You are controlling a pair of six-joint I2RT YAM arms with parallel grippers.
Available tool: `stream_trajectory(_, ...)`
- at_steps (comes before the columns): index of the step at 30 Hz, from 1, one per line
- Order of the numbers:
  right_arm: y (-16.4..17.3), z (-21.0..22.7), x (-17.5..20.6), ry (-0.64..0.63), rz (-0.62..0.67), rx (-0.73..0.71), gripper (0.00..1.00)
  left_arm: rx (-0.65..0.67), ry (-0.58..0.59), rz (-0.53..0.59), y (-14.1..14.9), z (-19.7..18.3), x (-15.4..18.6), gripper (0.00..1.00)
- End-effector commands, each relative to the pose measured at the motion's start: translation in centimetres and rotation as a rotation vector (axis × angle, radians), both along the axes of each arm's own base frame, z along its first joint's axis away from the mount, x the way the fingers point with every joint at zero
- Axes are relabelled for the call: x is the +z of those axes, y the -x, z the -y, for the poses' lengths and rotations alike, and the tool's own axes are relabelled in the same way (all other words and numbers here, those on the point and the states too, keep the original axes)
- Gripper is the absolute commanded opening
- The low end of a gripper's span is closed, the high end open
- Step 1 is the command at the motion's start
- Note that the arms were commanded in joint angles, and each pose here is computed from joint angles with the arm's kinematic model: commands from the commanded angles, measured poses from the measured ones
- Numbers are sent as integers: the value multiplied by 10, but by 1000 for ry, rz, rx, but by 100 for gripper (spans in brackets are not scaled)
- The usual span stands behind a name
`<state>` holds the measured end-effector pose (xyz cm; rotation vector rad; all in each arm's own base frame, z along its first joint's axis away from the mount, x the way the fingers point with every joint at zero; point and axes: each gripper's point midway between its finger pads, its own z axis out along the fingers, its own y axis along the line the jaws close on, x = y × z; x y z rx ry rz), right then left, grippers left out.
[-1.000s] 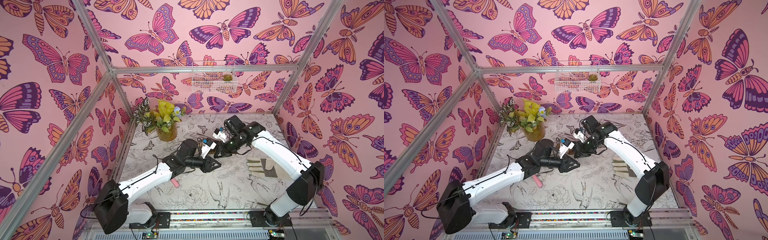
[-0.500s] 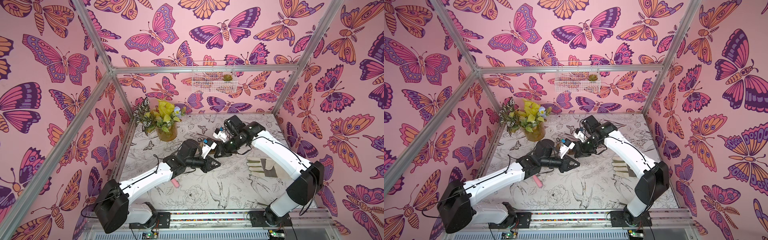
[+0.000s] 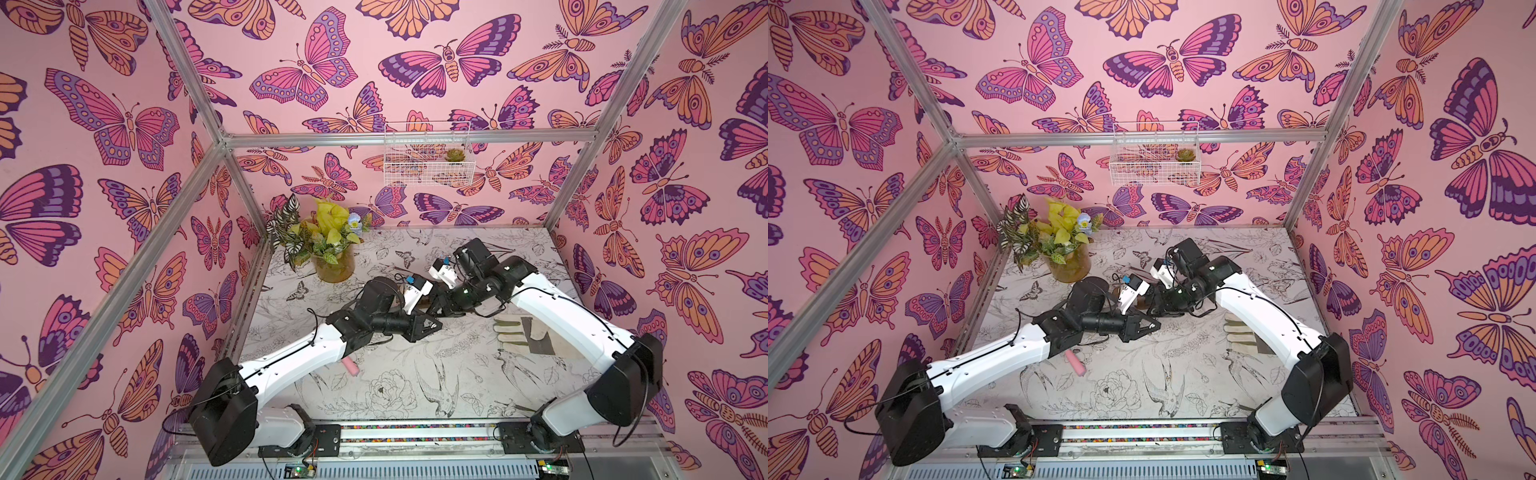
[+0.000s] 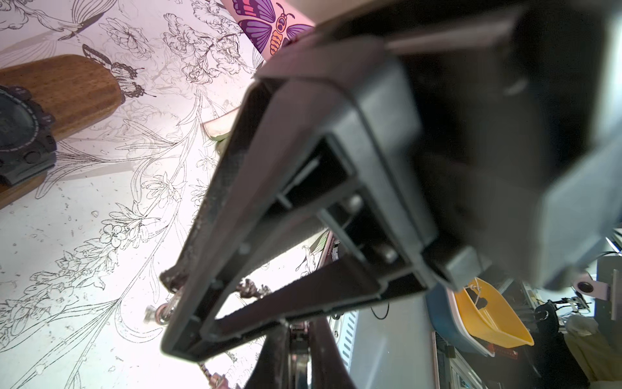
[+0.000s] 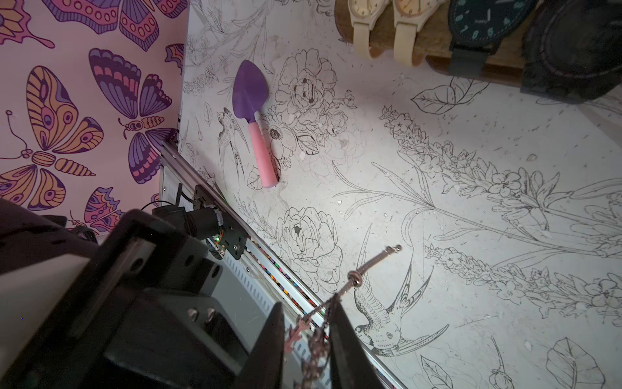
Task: Place watch on stand
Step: Pick up the watch at the center of the board.
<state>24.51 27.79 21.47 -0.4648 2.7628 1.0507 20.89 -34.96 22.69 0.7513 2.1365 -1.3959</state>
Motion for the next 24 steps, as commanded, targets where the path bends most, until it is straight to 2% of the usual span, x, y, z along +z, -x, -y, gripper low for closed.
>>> stream_trajectory(1, -10, -3, 15, -60, 57, -41, 28, 7, 68, 36, -6, 3, 25, 0)
stream_trajectory(12, -41, 33, 66, -263, 264, -250, 31, 48, 106, 2, -16, -8, 26, 0)
stream_trajectory(22, -33, 59, 79, -277, 438, -287, 35, 112, 131, -19, -38, -31, 32, 0)
stream_trajectory(24, -32, 62, 80, -276, 472, -291, 36, 131, 160, 2, -39, -43, 46, 0)
